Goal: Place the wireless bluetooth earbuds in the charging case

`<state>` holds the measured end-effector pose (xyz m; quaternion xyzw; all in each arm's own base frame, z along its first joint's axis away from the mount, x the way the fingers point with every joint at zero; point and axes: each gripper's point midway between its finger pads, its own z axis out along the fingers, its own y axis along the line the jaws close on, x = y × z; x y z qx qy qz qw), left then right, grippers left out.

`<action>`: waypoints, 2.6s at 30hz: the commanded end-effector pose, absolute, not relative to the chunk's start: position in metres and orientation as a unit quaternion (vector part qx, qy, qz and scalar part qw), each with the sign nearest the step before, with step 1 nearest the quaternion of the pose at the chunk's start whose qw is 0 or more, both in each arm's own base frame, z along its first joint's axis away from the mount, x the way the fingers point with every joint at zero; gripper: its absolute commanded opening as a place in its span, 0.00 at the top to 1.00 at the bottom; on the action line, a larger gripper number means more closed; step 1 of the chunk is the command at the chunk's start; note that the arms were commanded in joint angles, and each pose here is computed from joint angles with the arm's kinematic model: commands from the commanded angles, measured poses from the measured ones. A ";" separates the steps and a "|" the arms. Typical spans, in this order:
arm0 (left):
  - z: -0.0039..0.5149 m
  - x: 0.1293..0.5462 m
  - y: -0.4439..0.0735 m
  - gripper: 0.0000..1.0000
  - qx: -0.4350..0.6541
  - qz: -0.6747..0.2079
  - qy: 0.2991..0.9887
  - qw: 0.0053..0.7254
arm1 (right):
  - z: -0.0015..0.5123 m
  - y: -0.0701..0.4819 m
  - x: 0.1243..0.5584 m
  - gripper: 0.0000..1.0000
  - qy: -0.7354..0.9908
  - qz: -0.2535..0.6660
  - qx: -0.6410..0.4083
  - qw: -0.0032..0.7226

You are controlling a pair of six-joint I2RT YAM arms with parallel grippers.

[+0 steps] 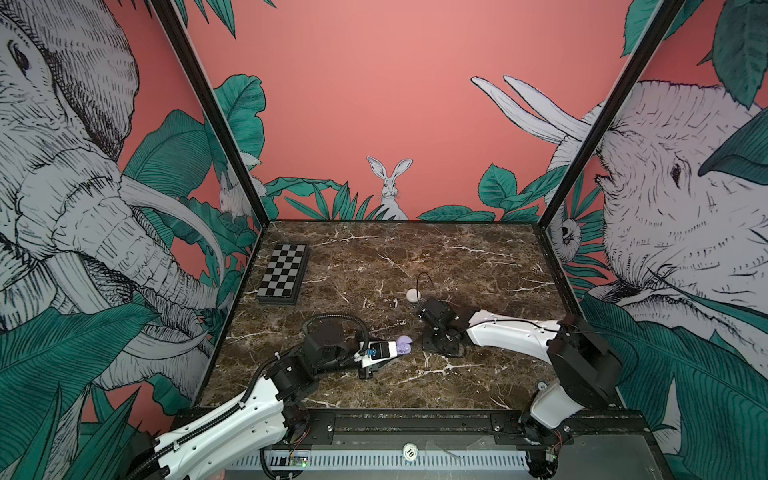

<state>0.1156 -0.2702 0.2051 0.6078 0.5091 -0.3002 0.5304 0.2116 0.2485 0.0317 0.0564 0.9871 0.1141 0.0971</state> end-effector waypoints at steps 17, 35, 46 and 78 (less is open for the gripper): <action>0.211 0.117 -0.274 1.00 0.592 -0.317 0.515 0.532 | 0.059 0.257 0.222 0.89 0.966 0.194 0.055 0.161; 0.255 0.149 -0.272 1.00 0.398 -0.405 0.604 0.559 | 0.074 0.260 0.226 0.88 0.957 0.215 0.049 0.186; 0.220 0.171 -0.270 1.00 0.331 -0.399 0.633 0.575 | 0.093 0.255 0.228 0.88 0.952 0.220 0.040 0.210; 0.192 0.183 -0.271 1.00 0.338 -0.357 0.621 0.610 | 0.193 0.266 0.237 0.87 0.884 0.331 -0.006 0.332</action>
